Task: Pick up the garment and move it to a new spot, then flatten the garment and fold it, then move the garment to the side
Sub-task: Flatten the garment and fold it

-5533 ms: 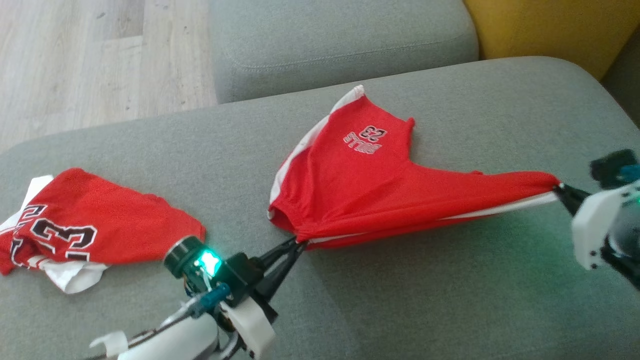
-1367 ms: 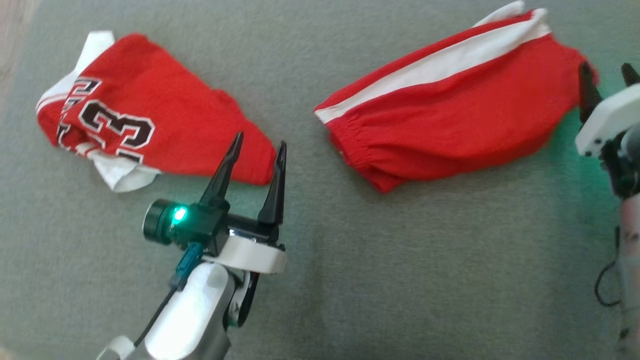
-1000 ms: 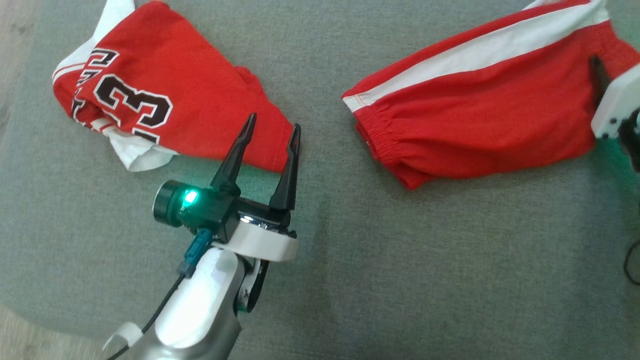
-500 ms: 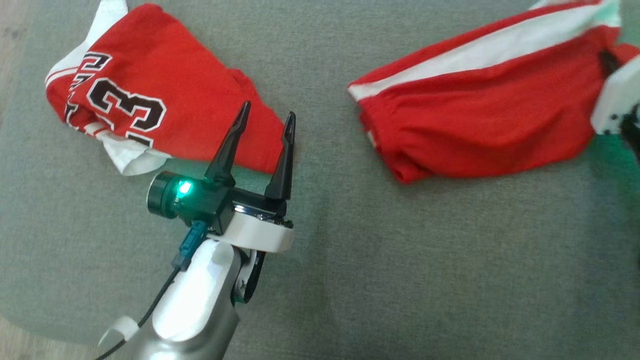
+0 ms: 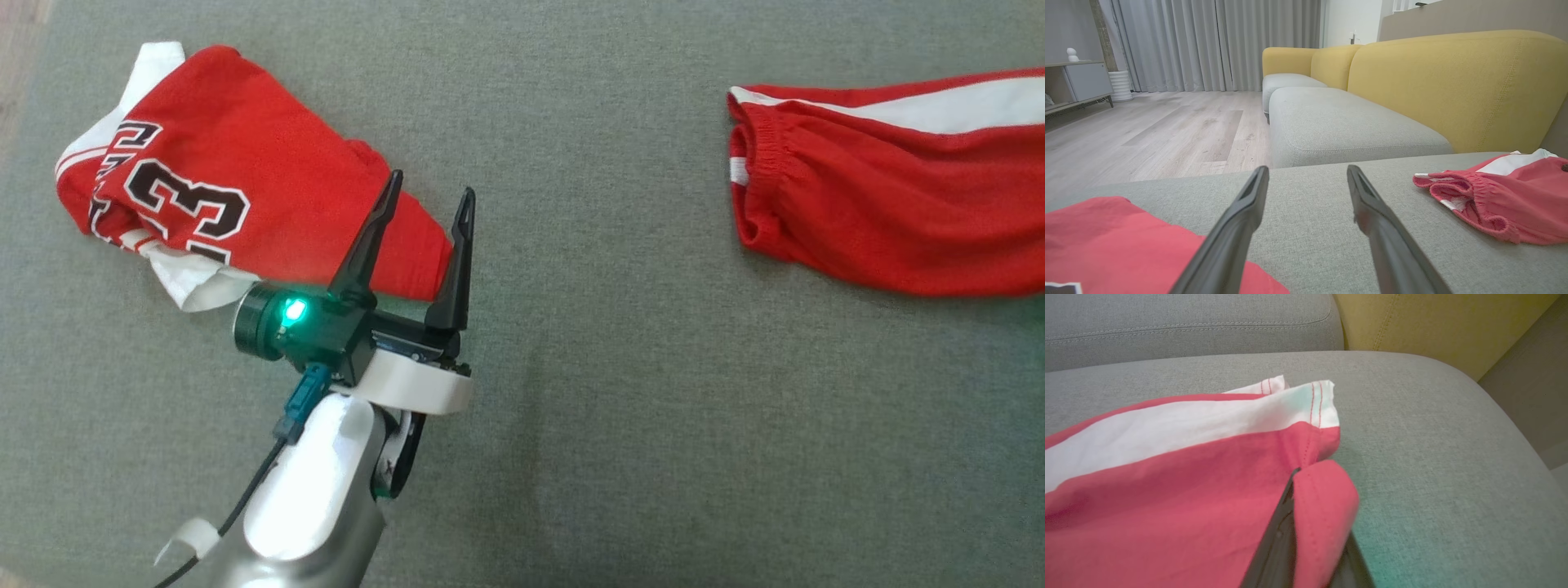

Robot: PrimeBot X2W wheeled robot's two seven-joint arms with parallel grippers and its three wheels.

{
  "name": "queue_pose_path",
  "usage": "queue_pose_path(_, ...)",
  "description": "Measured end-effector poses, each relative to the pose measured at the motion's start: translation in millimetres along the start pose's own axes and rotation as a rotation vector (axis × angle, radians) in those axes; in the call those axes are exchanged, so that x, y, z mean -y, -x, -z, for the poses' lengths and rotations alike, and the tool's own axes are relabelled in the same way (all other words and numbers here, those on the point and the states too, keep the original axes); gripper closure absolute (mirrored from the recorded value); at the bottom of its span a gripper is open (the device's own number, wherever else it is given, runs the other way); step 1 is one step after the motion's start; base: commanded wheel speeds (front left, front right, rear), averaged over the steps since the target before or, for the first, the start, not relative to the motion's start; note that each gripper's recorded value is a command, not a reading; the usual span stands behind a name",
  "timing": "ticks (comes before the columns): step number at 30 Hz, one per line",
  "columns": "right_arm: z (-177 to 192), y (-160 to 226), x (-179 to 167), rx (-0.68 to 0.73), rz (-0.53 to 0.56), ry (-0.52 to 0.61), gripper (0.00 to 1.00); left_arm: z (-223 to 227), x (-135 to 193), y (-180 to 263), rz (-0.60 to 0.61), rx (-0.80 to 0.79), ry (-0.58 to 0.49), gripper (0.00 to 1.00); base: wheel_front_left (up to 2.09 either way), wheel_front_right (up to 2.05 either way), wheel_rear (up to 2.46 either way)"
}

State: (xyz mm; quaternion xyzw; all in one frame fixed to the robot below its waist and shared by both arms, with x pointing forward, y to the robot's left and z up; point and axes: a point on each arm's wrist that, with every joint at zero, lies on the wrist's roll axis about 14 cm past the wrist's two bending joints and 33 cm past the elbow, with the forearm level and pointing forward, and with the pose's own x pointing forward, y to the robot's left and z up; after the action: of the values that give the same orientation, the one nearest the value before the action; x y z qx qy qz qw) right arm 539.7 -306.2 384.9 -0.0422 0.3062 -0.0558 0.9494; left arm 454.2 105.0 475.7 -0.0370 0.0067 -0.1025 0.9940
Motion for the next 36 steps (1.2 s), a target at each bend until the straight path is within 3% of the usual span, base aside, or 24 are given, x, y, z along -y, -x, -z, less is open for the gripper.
queue_pose_path(4,0,4,2,0.031,0.015,-0.028,1.0,-3,0,1,0.002,0.008,-0.007,0.0,0.0,0.0,0.0)
queue_pose_path(12,-22,19,-37,0.143,-0.058,-0.06,1.0,-10,1,15,-0.008,0.018,-0.011,0.0,0.0,0.0,0.0)
queue_pose_path(24,-72,62,-134,0.323,-0.286,-0.07,1.0,-30,3,35,-0.018,0.064,-0.02,0.0,0.0,0.0,0.0)
queue_pose_path(36,-51,88,-223,0.298,-0.495,-0.025,1.0,-36,-6,45,-0.045,0.077,-0.03,0.0,0.0,0.0,0.0)
